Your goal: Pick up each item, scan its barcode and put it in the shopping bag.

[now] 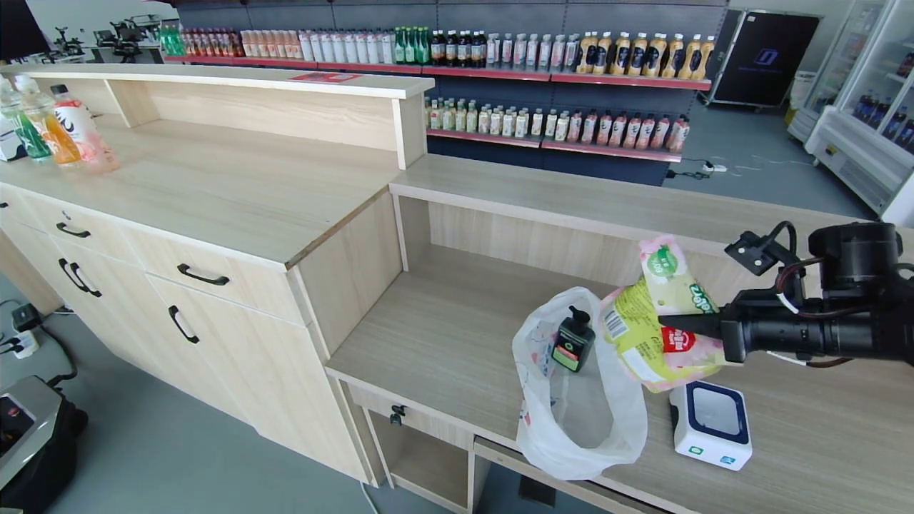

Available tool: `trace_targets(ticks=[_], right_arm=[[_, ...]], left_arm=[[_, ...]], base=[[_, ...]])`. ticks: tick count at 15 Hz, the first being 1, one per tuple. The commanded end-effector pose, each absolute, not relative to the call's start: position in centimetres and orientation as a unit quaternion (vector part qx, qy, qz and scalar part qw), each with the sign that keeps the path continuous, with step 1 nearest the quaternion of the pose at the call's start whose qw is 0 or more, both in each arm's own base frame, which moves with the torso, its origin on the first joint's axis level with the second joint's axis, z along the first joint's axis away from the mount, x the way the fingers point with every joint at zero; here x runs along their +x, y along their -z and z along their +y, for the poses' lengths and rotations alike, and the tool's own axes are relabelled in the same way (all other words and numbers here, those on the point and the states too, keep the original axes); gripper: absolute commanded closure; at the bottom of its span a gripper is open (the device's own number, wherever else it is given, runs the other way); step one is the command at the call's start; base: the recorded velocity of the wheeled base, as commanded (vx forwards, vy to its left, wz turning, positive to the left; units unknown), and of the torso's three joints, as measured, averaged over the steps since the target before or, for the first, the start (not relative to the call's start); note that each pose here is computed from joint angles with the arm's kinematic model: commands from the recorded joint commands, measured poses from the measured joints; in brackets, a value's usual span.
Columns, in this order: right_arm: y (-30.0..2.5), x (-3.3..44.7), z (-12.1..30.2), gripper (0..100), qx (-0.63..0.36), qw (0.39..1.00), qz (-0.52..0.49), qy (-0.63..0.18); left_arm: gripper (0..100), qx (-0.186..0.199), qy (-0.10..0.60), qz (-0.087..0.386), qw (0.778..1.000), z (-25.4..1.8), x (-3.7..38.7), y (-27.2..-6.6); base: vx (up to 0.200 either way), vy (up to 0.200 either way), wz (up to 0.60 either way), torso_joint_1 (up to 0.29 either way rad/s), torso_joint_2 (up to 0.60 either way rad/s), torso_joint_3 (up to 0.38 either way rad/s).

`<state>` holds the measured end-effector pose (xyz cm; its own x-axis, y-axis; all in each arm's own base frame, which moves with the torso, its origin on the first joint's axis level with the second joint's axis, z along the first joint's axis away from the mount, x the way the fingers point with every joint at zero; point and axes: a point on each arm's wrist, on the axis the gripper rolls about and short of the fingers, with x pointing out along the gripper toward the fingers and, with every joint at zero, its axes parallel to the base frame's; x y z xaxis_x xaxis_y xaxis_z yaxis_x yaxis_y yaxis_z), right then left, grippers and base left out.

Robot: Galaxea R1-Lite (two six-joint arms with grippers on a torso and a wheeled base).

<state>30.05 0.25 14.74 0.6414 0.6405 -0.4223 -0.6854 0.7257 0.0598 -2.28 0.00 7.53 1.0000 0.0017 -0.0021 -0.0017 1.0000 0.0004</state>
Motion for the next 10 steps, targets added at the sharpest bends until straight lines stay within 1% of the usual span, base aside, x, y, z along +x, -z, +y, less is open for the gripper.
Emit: trace_targets(ticks=[1, 3, 6, 10], right_arm=[[-12.4, 30.4, 1.4, 100, -0.049, 0.892, 0.235, -0.384], [-11.1, 30.5, 1.9, 100, -0.049, 0.888, 0.238, -0.39], [-10.4, 30.6, 1.7, 100, -0.058, 0.892, 0.222, -0.389], [-9.3, 31.2, 1.7, 100, -0.056, 0.891, 0.223, -0.391]], left_arm=[[0, 0.0, -0.001, 0.001, 1.0, 0.0, -2.3, -7.5], [0, 0.0, -0.001, 0.001, 1.0, 0.0, -2.3, -7.5], [0, 0.0, -0.001, 0.001, 1.0, 0.0, -2.3, -7.5], [0, 0.001, -0.001, 0.001, 1.0, 0.0, -2.3, -7.5]], base=[[0.0, 0.0, 0.0, 0.0, 0.0, 0.0], [0.0, 0.0, 0.0, 0.0, 0.0, 0.0], [0.0, 0.0, 0.0, 0.0, 0.0, 0.0], [0.0, 0.0, 0.0, 0.0, 0.0, 0.0]])
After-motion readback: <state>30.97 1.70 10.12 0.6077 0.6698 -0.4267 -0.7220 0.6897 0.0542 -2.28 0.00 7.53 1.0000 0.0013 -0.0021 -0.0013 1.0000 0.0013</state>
